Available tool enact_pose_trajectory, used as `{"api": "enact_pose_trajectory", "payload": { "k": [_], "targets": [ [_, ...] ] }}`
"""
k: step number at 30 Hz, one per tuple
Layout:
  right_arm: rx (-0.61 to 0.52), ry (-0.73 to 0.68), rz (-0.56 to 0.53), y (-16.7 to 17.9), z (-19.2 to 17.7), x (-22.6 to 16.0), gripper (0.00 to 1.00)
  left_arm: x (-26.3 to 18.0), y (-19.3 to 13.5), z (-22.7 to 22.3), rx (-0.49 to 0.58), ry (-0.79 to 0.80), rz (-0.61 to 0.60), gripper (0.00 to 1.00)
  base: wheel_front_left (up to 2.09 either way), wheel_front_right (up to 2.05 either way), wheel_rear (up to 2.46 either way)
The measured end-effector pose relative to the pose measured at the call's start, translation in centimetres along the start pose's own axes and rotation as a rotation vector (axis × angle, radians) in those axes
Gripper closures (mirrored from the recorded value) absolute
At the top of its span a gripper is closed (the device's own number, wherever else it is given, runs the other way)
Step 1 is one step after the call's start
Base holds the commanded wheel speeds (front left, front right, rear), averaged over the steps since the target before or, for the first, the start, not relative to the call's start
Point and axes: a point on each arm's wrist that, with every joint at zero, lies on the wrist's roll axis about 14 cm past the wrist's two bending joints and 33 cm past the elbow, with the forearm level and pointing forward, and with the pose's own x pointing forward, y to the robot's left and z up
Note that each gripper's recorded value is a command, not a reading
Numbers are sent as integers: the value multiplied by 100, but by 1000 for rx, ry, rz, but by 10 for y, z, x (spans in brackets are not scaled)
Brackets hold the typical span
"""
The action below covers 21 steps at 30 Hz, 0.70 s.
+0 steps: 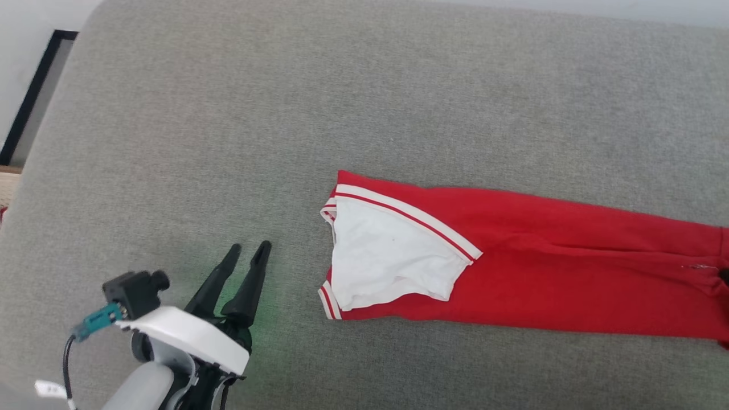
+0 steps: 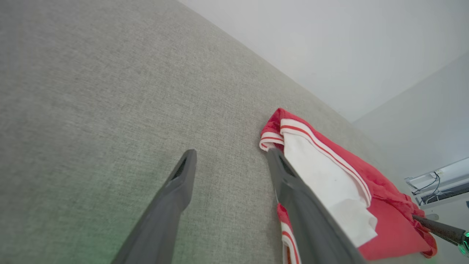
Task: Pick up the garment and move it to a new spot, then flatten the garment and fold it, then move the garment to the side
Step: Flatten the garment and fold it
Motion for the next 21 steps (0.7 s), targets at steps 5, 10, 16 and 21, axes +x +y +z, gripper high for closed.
{"api": "enact_pose_trajectory", "payload": {
  "k": [5, 10, 16, 21],
  "targets": [
    [11, 26, 4, 3, -1, 6, 0, -11, 17, 10, 42, -77, 79, 0, 0, 0, 0],
    [22, 49, 3, 4, -5, 12, 0, -16, 30, 23, 161, -129, 130, 0, 0, 0, 0],
    [28, 56, 6, 7, -7, 16, 0, -20, 35, 43, 357, -189, 172, 0, 0, 0, 0],
    [24, 68, 10, 9, -9, 18, 0, -16, 14, 55, 522, -229, 130, 0, 0, 0, 0]
  ]
}}
